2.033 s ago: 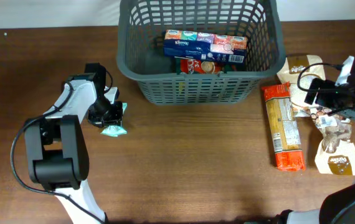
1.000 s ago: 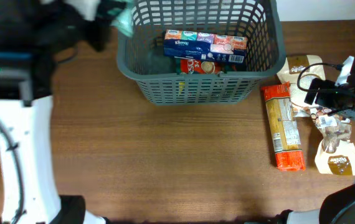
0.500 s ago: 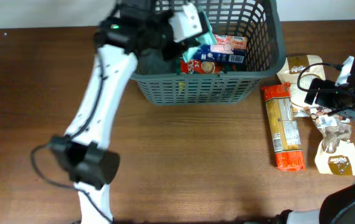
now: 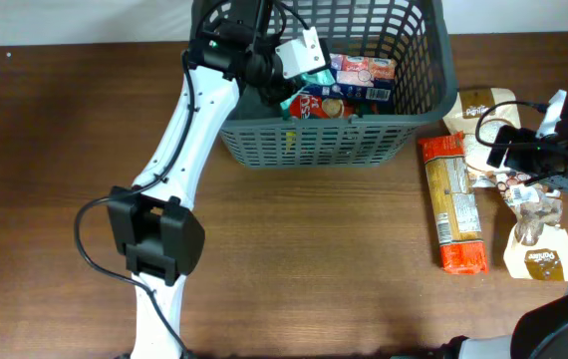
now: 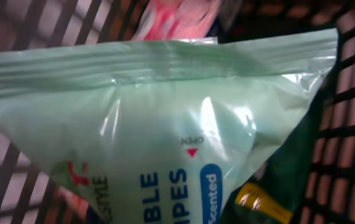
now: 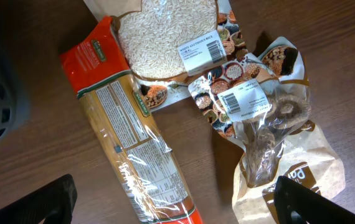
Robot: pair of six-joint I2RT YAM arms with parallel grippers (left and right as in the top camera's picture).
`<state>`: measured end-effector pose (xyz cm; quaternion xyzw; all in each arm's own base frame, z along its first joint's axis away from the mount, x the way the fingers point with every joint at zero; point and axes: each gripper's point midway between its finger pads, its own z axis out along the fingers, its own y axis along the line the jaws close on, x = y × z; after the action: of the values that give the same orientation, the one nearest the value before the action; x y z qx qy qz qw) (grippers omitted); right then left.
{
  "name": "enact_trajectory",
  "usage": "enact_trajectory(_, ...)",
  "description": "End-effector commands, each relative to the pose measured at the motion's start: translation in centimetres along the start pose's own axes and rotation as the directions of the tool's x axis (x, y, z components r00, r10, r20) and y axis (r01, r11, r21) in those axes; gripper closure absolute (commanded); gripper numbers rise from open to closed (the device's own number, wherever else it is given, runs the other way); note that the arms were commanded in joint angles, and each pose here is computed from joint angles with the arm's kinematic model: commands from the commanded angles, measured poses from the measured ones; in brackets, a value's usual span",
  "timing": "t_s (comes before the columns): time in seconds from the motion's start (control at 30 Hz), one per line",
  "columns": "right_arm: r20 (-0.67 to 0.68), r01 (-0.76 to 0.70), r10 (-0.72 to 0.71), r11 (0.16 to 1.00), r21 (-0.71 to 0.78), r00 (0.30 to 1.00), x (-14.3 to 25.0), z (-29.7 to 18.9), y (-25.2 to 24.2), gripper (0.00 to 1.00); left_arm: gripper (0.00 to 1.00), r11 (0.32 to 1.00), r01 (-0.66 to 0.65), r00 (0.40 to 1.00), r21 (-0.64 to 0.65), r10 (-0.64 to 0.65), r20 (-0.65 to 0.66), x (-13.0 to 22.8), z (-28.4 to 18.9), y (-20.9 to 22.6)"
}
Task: Pack container
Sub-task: 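Lift the wipes pack with the left gripper and drop it into basket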
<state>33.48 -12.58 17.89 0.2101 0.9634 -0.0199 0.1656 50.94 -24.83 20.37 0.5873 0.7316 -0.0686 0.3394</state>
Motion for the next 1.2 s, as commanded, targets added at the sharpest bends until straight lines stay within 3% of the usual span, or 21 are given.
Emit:
enact_trajectory(0.0,0.008,0.004,-0.004,1.0,-0.008,1.0,-0.5,-0.1,0.0,0.01,0.98,0.989,0.083,0.987,-0.122,-0.098,-0.126,2.4,0.1,2.0)
enact_trajectory(0.23,0.008,0.004,-0.004,1.0,-0.008,1.0,-0.5,-0.1,0.0,0.01,0.98,0.973,0.152,0.961,-0.171,-0.186,-0.205,4.3,-0.3,2.2)
enact_trajectory(0.27,0.008,0.003,-0.003,1.0,-0.008,1.0,-0.5,-0.1,0.0,0.01,0.92,0.973,0.156,0.96,-0.169,-0.19,-0.208,4.4,-0.3,2.1)
enact_trajectory(0.3,0.008,0.003,-0.003,1.0,-0.008,1.0,-0.5,-0.1,0.0,0.01,0.85,0.973,0.157,0.959,-0.167,-0.191,-0.209,4.4,-0.3,2.0)
enact_trajectory(0.37,0.008,0.004,-0.004,1.0,-0.008,1.0,-0.5,-0.1,0.0,0.01,0.55,0.971,0.169,0.957,-0.172,-0.203,-0.207,4.3,-0.4,2.1)
enact_trajectory(0.43,0.008,0.003,-0.003,1.0,-0.008,1.0,-0.5,-0.1,0.0,0.01,0.42,0.963,0.193,0.953,-0.191,-0.229,-0.196,4.1,-0.7,2.4)
enact_trajectory(0.47,0.008,0.003,-0.003,1.0,-0.008,1.0,-0.5,-0.1,0.0,0.01,0.14,0.959,0.203,0.953,-0.2,-0.24,-0.185,3.8,-1.0,2.7)
enact_trajectory(0.5,0.008,0.003,-0.003,1.0,-0.008,1.0,-0.5,-0.1,0.0,0.01,0.01,0.953,0.216,0.953,-0.214,-0.254,-0.168,3.3,-1.4,3.0)
enact_trajectory(0.8,0.008,0.004,-0.004,1.0,-0.008,1.0,-0.5,-0.1,0.0,0.01,0.01,0.829,0.342,0.929,-0.443,-0.369,0.027,-2.4,-12.3,7.5)
enact_trajectory(0.97,0.008,0.004,-0.004,1.0,-0.008,1.0,-0.5,-0.1,0.0,0.01,0.01,0.681,0.446,0.881,-0.581,-0.447,0.152,-2.7,-21.9,8.5)
enact_trajectory(1.07,0.008,0.004,-0.004,1.0,-0.008,1.0,-0.5,-0.1,0.0,0.01,0.01,0.552,0.579,0.802,-0.6,-0.519,0.296,-1.6,-27.5,9.0)
enact_trajectory(1.17,0.008,0.004,-0.004,1.0,-0.008,1.0,-0.5,-0.1,0.0,0.01,0.01,0.462,0.628,0.755,-0.626,-0.556,0.348,0.8,-31.4,9.4)
